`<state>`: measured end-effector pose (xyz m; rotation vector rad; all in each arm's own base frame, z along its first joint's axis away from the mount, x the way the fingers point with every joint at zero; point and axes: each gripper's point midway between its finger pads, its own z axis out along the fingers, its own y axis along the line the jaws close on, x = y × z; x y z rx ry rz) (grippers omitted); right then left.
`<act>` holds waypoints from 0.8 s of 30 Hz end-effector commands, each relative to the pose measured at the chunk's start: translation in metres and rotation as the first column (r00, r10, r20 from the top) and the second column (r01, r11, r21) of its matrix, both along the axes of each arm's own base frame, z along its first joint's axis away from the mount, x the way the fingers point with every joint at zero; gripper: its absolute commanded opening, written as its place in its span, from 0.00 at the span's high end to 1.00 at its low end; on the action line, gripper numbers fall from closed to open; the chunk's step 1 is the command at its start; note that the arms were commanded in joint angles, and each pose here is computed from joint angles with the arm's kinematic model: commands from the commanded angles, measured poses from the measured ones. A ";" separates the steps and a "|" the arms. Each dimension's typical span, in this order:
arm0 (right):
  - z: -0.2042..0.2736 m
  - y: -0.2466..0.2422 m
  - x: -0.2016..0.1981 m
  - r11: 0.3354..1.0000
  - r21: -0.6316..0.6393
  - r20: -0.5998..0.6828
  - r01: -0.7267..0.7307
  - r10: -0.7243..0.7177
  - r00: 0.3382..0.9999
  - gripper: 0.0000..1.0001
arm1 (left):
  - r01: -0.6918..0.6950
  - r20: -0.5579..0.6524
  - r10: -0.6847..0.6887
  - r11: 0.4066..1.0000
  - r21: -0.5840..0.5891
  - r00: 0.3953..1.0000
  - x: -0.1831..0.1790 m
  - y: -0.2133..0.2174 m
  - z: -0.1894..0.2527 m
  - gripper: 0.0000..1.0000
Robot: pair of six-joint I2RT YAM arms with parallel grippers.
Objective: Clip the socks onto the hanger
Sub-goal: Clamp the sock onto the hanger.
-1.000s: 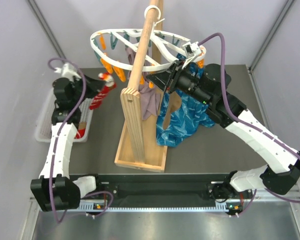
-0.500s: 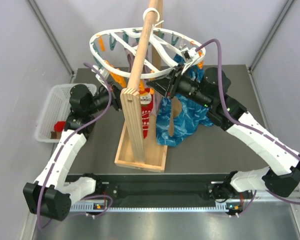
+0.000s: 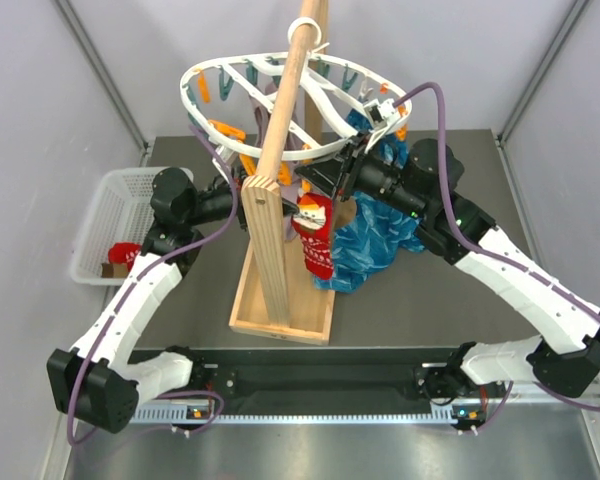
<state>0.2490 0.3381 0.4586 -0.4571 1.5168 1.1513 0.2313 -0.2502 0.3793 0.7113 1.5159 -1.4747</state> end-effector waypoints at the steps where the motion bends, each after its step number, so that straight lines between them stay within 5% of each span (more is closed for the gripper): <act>1: -0.042 -0.007 0.013 0.993 -0.110 -0.066 0.043 -0.050 0.997 1.00 | 0.061 0.145 -0.054 0.997 -0.042 0.988 -0.015 -0.003 0.032 1.00; 24: -0.044 -0.010 0.010 0.993 -0.106 -0.075 0.047 -0.055 0.996 1.00 | 0.014 0.239 0.017 0.992 -0.128 0.971 -0.029 0.006 0.065 1.00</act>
